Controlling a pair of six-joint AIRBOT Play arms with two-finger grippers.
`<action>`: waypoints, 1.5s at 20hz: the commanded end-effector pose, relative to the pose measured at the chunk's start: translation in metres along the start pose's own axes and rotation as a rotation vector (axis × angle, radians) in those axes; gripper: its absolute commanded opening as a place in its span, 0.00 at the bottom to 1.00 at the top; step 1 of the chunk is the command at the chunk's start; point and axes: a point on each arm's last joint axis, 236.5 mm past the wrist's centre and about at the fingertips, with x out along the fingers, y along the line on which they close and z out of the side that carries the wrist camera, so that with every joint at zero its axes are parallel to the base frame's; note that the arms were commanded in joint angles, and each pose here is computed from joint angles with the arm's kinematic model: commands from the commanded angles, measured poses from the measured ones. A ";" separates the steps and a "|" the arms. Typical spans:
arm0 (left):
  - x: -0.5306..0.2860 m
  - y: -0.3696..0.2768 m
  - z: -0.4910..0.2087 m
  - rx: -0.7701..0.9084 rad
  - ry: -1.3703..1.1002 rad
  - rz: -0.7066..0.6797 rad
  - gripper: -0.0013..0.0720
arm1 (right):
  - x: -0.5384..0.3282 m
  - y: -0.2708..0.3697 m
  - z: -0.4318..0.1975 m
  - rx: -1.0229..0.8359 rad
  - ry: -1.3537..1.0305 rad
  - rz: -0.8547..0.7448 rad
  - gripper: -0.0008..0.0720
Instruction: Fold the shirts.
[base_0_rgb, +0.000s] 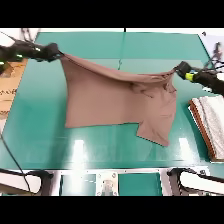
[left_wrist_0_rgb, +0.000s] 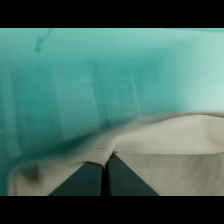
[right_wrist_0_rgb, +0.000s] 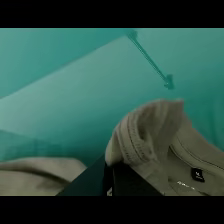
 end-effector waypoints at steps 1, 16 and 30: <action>0.055 0.012 -0.017 -0.014 0.005 0.007 0.61 | 0.053 -0.032 -0.022 0.009 0.085 -0.032 0.36; -0.048 0.049 -0.129 -0.253 0.572 -0.042 0.04 | -0.126 -0.128 -0.132 0.424 0.488 -0.086 0.03; -0.124 0.101 -0.247 -0.488 0.483 0.198 0.05 | -0.078 -0.157 -0.205 0.569 0.534 -0.088 0.67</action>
